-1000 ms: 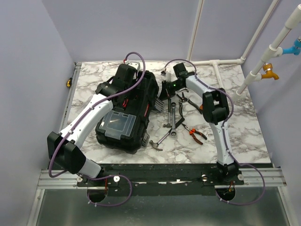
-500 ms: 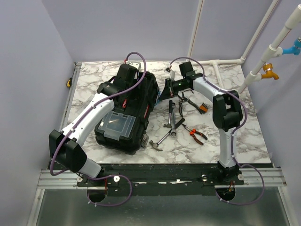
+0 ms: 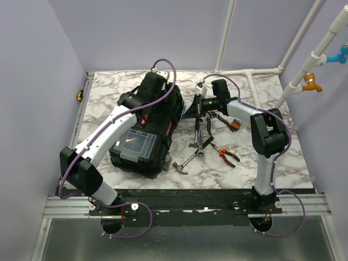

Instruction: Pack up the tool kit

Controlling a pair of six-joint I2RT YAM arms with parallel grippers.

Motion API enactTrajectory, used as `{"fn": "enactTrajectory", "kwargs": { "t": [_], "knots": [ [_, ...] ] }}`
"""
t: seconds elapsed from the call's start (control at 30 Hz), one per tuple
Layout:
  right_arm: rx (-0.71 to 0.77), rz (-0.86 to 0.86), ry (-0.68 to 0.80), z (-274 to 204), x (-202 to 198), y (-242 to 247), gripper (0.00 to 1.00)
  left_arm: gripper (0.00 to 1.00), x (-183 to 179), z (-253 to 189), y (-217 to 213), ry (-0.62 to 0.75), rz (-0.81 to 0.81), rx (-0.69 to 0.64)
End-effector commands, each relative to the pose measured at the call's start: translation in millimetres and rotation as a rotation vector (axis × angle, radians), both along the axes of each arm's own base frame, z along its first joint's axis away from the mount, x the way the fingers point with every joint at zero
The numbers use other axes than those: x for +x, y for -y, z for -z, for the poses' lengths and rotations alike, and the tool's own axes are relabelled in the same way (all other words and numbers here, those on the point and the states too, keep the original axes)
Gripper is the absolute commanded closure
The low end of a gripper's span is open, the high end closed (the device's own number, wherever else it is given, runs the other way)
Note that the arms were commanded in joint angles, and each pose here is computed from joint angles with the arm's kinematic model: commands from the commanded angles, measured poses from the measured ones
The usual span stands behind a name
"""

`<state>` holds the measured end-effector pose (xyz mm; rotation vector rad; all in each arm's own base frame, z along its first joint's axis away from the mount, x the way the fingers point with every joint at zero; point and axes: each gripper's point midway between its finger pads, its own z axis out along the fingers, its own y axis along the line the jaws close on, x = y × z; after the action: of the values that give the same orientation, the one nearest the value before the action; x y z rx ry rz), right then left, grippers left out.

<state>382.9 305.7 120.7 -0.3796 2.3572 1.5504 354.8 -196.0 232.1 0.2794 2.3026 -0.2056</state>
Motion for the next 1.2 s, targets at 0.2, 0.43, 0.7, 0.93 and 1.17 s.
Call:
{"fn": "enactTrajectory", "kwargs": {
  "t": [0.2,0.43,0.7,0.93,1.17],
  "knots": [
    [0.081,0.193,0.014,-16,16,-2,0.99,0.20,7,-49,55,0.143,0.100,0.185],
    [0.030,0.232,0.026,-8,20,3,0.99,0.33,6,-41,94,0.059,0.203,0.111],
    [0.024,0.236,0.029,-9,23,3,0.99,0.47,11,4,123,-0.098,0.279,0.091],
    [0.017,0.238,0.030,-9,25,3,0.99,0.46,19,37,116,-0.195,0.235,0.103],
    [0.017,0.238,0.037,-13,24,3,0.99,0.48,28,55,107,-0.207,0.200,0.144]
  ]
}}
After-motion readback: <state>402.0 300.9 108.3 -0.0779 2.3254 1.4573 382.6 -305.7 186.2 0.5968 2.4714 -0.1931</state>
